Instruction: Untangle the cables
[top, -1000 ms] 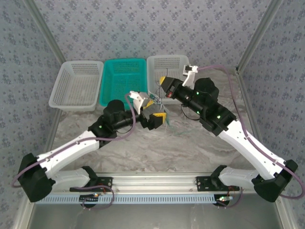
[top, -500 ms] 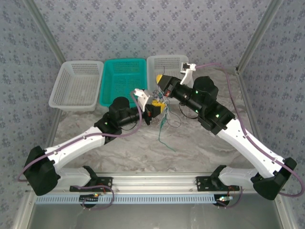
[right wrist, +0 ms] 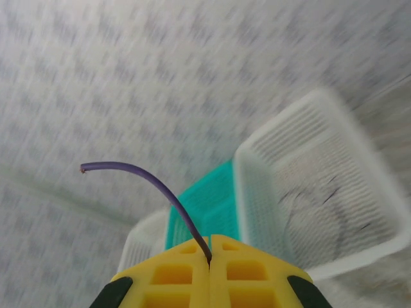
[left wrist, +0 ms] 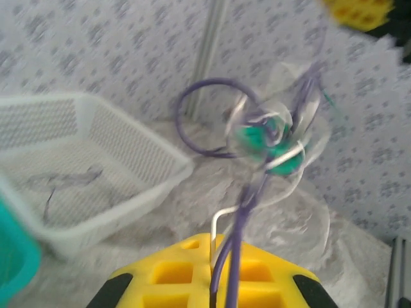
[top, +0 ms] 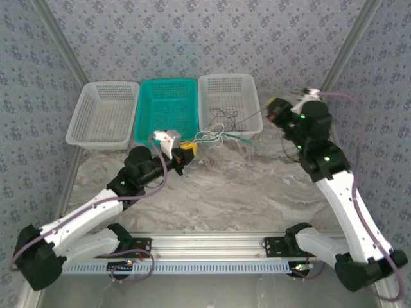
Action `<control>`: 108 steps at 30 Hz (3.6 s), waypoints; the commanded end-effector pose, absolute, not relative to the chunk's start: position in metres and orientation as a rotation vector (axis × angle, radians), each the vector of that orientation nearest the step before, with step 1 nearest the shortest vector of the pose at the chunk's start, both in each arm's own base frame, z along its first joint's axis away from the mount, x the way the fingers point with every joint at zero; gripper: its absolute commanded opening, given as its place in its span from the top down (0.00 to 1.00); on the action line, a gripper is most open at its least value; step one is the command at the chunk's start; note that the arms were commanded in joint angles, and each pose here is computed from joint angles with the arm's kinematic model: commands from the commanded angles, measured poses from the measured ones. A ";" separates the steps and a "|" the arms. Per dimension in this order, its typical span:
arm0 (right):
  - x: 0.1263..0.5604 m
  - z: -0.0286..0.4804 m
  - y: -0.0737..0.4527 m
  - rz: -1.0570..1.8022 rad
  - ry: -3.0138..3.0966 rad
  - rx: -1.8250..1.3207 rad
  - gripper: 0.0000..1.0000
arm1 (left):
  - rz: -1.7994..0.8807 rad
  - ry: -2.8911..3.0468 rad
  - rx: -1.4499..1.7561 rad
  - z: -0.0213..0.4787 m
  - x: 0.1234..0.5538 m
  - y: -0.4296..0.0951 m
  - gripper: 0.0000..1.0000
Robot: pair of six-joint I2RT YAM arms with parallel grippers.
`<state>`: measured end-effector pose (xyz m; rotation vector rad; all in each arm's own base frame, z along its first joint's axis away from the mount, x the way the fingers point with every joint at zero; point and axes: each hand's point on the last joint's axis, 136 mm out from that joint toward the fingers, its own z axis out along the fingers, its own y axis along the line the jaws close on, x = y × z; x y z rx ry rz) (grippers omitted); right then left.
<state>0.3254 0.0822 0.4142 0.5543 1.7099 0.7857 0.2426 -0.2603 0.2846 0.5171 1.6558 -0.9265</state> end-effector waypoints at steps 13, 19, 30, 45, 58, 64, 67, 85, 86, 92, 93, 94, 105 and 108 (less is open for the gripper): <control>0.294 0.397 -0.021 0.563 1.616 0.907 1.00 | -0.774 1.896 0.378 0.224 0.223 -0.198 1.00; 0.271 0.410 -0.072 0.489 1.488 1.068 1.00 | -0.587 2.053 0.265 0.184 0.218 -0.160 1.00; 0.256 0.400 -0.120 0.350 1.435 1.212 1.00 | -0.304 2.178 -0.012 0.140 0.216 -0.097 1.00; 0.236 0.379 -0.170 0.063 1.389 1.303 1.00 | -0.023 2.235 -0.444 0.109 0.205 -0.018 1.00; 0.279 0.400 -0.137 0.282 1.437 1.080 1.00 | -0.156 2.269 -0.535 0.104 0.241 -0.023 1.00; 0.312 0.453 -0.043 0.582 1.542 0.650 1.00 | -0.412 2.234 -0.400 0.112 0.247 -0.060 1.00; 0.321 0.503 -0.006 0.671 1.504 0.486 1.00 | -0.535 2.187 -0.315 0.125 0.246 -0.077 1.00; 0.422 0.690 0.100 0.881 1.201 0.119 1.00 | -0.602 2.214 -0.262 0.127 0.239 -0.090 1.00; 0.434 0.683 0.105 0.896 1.211 0.113 1.00 | -0.604 2.212 -0.263 0.128 0.239 -0.091 1.00; 0.520 0.586 0.138 0.707 1.440 0.016 1.00 | -0.608 2.207 -0.259 0.132 0.239 -0.092 1.00; 0.534 0.562 0.143 0.663 1.496 0.000 1.00 | -0.607 2.210 -0.258 0.131 0.239 -0.092 1.00; 0.546 0.534 0.149 0.630 1.564 -0.012 1.00 | -0.607 2.210 -0.257 0.131 0.239 -0.092 1.00; 0.573 0.270 0.210 0.448 2.256 -0.076 0.20 | -0.623 2.208 -0.208 0.135 0.242 -0.098 1.00; 0.562 0.309 0.198 0.363 2.195 -0.039 0.11 | -0.674 2.176 -0.117 0.146 0.242 -0.109 1.00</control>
